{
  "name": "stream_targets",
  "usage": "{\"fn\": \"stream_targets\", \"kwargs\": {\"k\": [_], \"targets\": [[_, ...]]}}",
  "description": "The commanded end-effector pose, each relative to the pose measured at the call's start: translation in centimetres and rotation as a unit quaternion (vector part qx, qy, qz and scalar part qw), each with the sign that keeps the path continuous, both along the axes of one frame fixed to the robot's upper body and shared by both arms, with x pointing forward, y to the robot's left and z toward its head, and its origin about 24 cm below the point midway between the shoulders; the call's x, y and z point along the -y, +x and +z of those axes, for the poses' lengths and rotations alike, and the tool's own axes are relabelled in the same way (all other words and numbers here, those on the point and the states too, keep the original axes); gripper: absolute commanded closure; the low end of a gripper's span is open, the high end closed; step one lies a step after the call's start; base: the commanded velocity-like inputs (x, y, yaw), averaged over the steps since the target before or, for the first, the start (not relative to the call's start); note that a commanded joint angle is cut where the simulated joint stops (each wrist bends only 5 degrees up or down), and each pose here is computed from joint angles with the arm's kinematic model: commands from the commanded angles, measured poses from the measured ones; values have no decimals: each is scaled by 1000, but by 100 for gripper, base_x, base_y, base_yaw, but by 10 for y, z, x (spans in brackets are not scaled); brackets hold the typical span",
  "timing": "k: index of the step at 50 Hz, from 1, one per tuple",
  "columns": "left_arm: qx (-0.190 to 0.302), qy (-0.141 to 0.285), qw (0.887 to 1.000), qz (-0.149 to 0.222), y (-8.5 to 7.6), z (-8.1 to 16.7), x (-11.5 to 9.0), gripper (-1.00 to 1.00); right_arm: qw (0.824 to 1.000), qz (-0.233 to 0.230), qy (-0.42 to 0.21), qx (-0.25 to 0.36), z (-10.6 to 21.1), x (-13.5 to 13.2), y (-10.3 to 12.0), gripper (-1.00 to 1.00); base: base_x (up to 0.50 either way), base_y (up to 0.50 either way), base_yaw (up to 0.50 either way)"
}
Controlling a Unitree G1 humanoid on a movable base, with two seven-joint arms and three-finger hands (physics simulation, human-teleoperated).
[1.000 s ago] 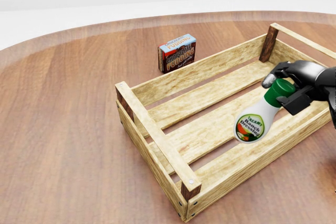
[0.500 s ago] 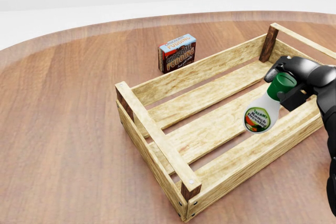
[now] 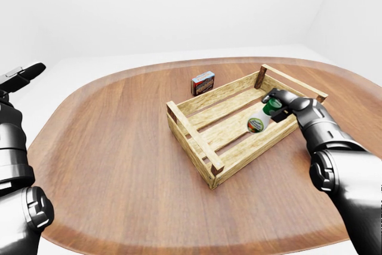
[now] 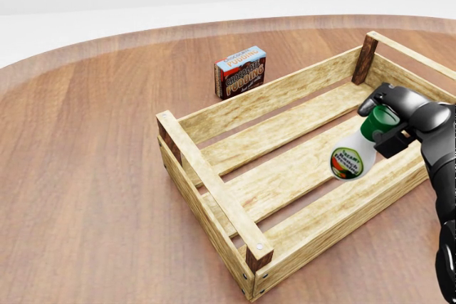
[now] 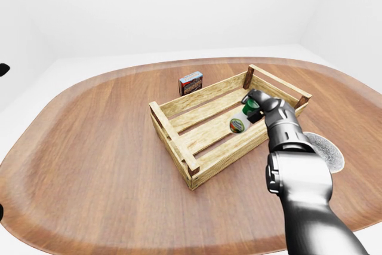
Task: Pick up the salad dressing and put it in the tray.
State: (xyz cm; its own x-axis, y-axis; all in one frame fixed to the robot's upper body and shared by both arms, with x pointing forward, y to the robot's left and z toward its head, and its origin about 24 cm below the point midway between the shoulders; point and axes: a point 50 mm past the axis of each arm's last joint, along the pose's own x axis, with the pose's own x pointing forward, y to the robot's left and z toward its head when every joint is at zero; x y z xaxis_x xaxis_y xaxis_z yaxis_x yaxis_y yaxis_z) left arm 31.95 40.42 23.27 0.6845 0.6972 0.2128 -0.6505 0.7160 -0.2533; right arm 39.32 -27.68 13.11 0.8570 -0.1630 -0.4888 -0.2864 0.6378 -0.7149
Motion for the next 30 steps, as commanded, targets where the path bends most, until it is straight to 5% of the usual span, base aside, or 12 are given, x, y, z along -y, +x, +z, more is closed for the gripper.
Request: {"fn": "stream_targets", "kwargs": {"k": [1,30], "targets": [[-2,0,1000,-1,1,-2,0,-100,1000,12,-5,-20,-6,-3,-1,100,0,0,0],[-6,-4,1000,1,2,-6,-1,-100,997,36,-39,-56,-5,-4,-1,100,0,0,0]]}}
